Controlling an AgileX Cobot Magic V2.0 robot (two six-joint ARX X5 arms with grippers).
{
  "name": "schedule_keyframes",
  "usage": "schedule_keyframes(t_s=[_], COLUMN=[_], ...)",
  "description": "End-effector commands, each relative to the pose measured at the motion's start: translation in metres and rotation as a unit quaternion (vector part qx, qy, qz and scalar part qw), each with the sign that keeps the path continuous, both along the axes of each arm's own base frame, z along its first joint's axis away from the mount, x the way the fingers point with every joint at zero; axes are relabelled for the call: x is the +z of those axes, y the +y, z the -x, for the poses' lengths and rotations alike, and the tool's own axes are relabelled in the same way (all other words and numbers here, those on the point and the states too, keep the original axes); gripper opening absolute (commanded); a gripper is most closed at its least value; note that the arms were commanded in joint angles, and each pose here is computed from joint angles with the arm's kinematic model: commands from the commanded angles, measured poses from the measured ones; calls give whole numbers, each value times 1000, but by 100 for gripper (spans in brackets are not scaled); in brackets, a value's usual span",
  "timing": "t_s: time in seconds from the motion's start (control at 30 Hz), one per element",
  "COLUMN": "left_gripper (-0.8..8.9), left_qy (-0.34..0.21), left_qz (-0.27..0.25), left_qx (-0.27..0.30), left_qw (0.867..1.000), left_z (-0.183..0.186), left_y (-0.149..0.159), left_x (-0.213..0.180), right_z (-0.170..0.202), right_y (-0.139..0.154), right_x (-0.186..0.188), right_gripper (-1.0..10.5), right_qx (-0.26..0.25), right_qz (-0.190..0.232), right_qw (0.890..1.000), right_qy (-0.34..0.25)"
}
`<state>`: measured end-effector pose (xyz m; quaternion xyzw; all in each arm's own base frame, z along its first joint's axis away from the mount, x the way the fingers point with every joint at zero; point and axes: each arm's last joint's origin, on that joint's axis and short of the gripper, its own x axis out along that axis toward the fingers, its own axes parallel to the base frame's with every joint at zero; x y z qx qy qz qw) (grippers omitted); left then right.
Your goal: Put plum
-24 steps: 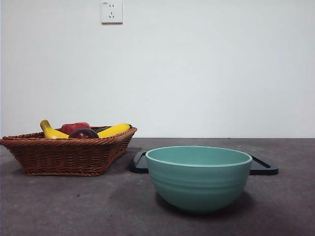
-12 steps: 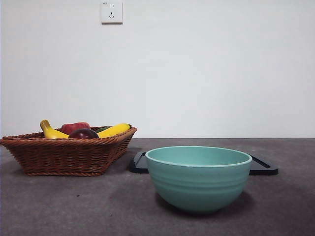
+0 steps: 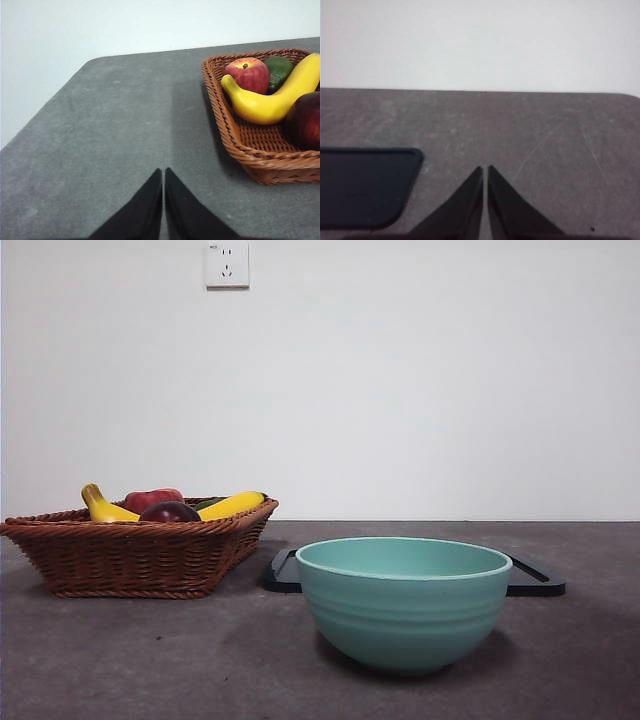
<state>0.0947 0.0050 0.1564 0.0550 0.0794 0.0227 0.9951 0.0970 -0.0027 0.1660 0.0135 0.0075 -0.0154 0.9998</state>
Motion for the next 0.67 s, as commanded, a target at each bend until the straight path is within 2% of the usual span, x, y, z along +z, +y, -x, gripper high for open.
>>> schedule_keyframes(t_s=[0.03,0.23,0.67], left_gripper=[7,7,7], left_qy=[13,13,13], left_qz=[2,2,2], left_qx=[3,3,3], left_qw=[1000,1000,1000], left_z=[-1,-1,-1], left_y=[0,0,0], left_x=[-8,-8,-7], right_z=[0,1,1], right_y=[0,0,0], right_x=[-4,-16,-14], right_gripper=[5,5,5], right_qx=[-3,-4,-3], right_qz=[-8,-11,-10], right_qw=[1000,997,998], right_qy=[14,78,65])
